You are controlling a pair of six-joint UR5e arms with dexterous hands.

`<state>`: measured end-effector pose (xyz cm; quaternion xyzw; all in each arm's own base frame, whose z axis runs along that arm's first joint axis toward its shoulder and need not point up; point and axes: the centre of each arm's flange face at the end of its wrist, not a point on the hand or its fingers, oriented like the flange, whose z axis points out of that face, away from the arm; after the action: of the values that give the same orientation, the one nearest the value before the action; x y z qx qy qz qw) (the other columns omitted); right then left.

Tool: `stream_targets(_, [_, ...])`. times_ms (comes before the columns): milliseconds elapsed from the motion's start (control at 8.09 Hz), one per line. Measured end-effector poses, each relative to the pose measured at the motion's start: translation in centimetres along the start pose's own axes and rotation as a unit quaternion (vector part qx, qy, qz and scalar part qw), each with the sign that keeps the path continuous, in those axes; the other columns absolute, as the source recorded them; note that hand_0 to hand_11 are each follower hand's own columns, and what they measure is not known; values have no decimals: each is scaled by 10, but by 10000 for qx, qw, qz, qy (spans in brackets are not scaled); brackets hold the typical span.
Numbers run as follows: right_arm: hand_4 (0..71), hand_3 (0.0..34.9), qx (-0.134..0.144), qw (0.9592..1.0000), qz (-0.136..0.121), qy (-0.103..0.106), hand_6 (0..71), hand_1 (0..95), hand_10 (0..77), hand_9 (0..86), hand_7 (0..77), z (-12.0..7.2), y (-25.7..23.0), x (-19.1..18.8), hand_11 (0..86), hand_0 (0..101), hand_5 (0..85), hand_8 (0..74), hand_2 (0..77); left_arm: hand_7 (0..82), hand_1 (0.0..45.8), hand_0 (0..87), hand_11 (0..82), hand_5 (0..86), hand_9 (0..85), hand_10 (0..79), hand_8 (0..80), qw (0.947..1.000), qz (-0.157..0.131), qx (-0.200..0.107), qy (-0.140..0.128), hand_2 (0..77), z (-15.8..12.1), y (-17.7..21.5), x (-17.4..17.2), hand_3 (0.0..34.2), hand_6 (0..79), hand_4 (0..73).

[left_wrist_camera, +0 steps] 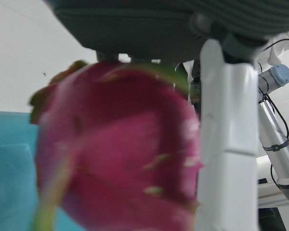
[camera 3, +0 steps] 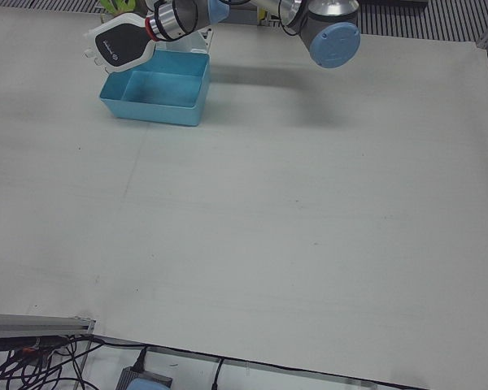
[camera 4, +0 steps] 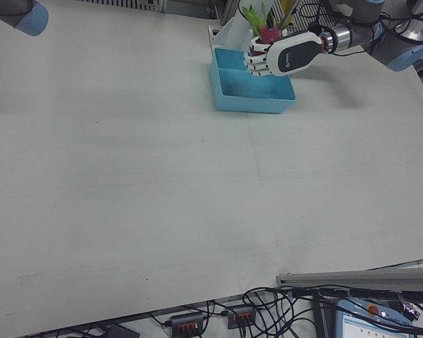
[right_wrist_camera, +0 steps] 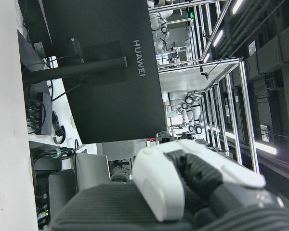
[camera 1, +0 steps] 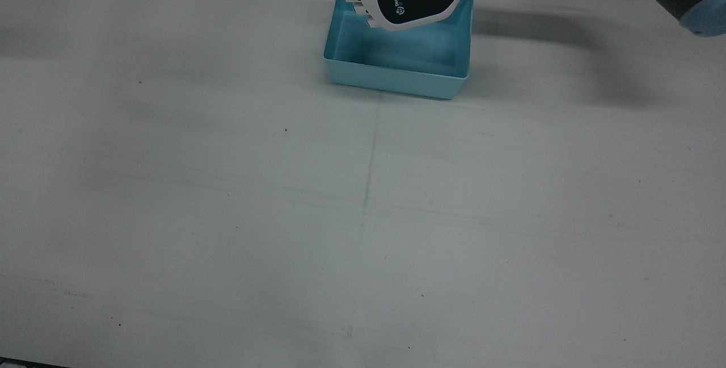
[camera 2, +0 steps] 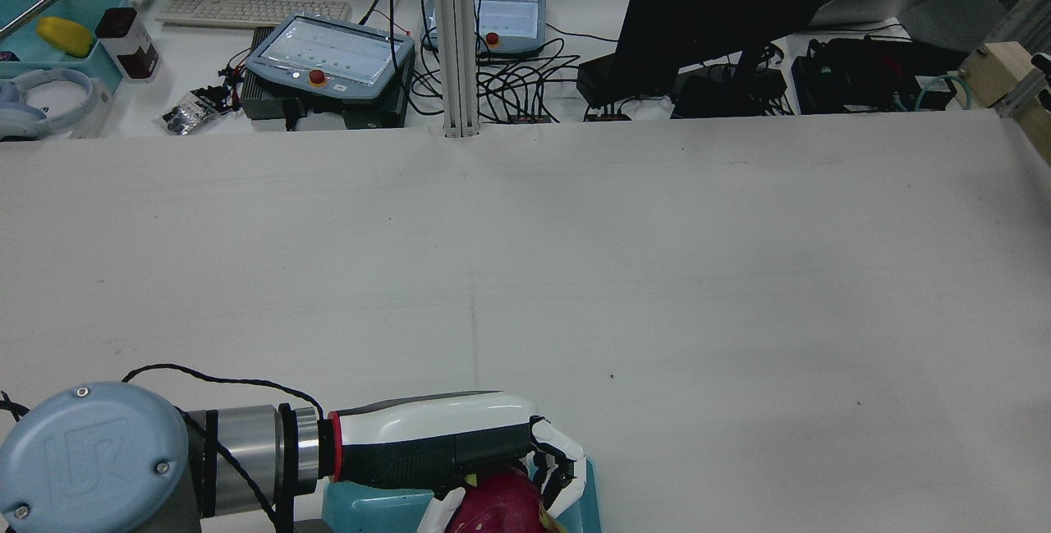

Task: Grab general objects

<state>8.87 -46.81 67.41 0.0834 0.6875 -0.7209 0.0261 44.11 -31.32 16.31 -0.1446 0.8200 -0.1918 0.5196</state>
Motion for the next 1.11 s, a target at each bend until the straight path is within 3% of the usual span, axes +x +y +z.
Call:
stream_targets(124, [0,0,0,10000,0,-1,0,949,0,5,0,0,0,0,5,0,0,0,774,295,0,509,142,616,158,65,191,10000,2,14,1,5,0,-1,0,78,82,174])
stream_targets(247, [0,0,0,10000,0,0,0,949,0,5,0,0,0,0,5,0,0,0,774,278,0,511,142,638,136,65,202,10000,1,49,-14,5,-2,-3,-1,79,87,185])
stream_targets(371, [0,0,0,10000,0,-2,0,949,0,5,0,0,0,0,0,0,0,0,774,338,0,537,125,682,180,87,240,9999,-7,99,-74,5,-6,-9,-6,77,125,218])
stream_targets(494, [0,0,0,10000,0,-3,0,949,0,5,0,0,0,0,5,0,0,0,774,338,0,537,125,682,180,87,240,9998,-14,159,-138,5,-14,-20,-17,77,125,218])
stream_targets(618, [0,0,-1,10000,0,-5,0,949,0,5,0,0,0,0,5,0,0,0,774,458,0,571,338,698,344,284,355,9994,18,315,-134,5,-28,-39,-20,77,202,245])
stream_targets(742, [0,0,-1,10000,0,-5,0,949,0,5,0,0,0,0,5,0,0,0,774,458,0,571,338,698,344,284,355,9983,82,574,-64,5,-49,-69,-11,75,202,295])
stream_targets(865, [0,0,0,10000,0,-4,0,949,0,5,0,0,0,0,5,0,0,0,774,551,0,566,464,698,447,409,420,9961,120,877,70,5,-72,-110,5,74,284,295])
stream_targets(989, [0,0,-1,10000,3,-5,0,949,0,5,0,0,0,0,5,0,0,0,774,660,0,563,578,698,562,524,480,9923,126,1206,242,5,-99,-156,25,72,387,404])
stream_targets(1112, [0,0,-1,10000,3,-5,0,949,0,5,0,0,0,0,5,0,0,0,774,704,0,563,693,693,687,633,529,9876,95,1511,417,5,-124,-195,43,72,518,529])
